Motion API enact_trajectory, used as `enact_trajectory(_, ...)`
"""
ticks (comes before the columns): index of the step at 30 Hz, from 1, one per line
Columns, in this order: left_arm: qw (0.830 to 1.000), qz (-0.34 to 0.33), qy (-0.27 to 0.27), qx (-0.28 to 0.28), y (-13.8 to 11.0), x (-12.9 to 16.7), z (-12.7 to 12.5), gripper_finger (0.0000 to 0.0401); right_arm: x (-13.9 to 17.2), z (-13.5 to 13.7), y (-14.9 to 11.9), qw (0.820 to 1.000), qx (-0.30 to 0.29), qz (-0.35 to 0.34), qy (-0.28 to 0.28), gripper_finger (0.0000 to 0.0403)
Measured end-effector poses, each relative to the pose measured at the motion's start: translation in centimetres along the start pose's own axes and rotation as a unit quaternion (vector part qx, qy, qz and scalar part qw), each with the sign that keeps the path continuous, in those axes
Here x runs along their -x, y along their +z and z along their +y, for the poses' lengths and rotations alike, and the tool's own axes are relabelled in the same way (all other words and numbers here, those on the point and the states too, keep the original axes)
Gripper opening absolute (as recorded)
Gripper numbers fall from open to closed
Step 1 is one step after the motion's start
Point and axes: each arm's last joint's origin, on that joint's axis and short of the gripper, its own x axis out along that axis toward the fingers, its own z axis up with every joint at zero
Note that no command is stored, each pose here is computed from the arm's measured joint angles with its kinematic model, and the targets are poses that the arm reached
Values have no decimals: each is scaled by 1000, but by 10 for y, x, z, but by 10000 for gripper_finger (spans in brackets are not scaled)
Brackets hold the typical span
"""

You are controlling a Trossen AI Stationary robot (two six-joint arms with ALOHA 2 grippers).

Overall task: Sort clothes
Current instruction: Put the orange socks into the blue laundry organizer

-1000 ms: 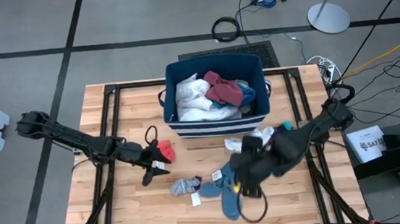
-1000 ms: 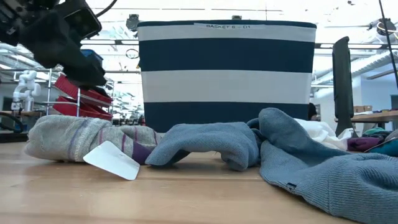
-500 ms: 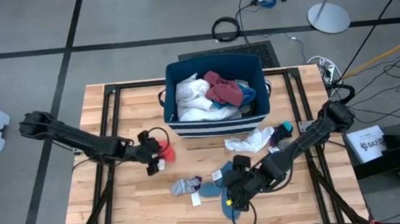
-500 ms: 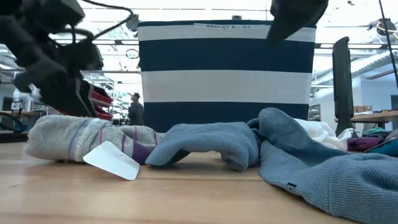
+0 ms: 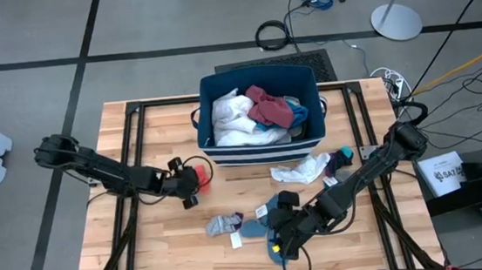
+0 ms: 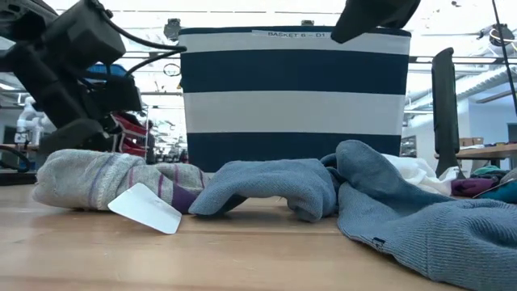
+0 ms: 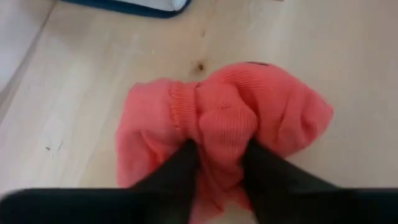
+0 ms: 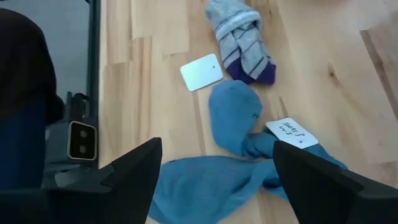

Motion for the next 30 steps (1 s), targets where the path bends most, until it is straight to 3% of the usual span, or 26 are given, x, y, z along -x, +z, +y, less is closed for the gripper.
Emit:
enact_trajectory(2, 1000, 2, 7, 5, -1, -2, 0, 56, 0, 1, -1, 1000, -3, 0, 2, 295)
enact_trajectory(4, 1000, -2, 5, 7, -1, -2, -1, 21, 0, 2, -1, 1000, -7, 0, 3, 295)
enact_trajectory(10, 999, -13, -44, -7, 11, 21, -9, 14, 9, 3, 1, 1000, 2, -11, 8, 295)
enact_trajectory(21, 982, -128, -140, 0, 40, 100, -19, 14, 64, -10, 24, 987, 74, -137, -27, 295)
enact_trajectory(25, 967, -181, -180, -4, 51, 128, -20, 14, 88, -14, 37, 972, 114, -205, -26, 295)
enact_trajectory(30, 941, -264, -212, -15, 70, 166, -17, 14, 106, -20, 61, 936, 186, -297, -33, 295)
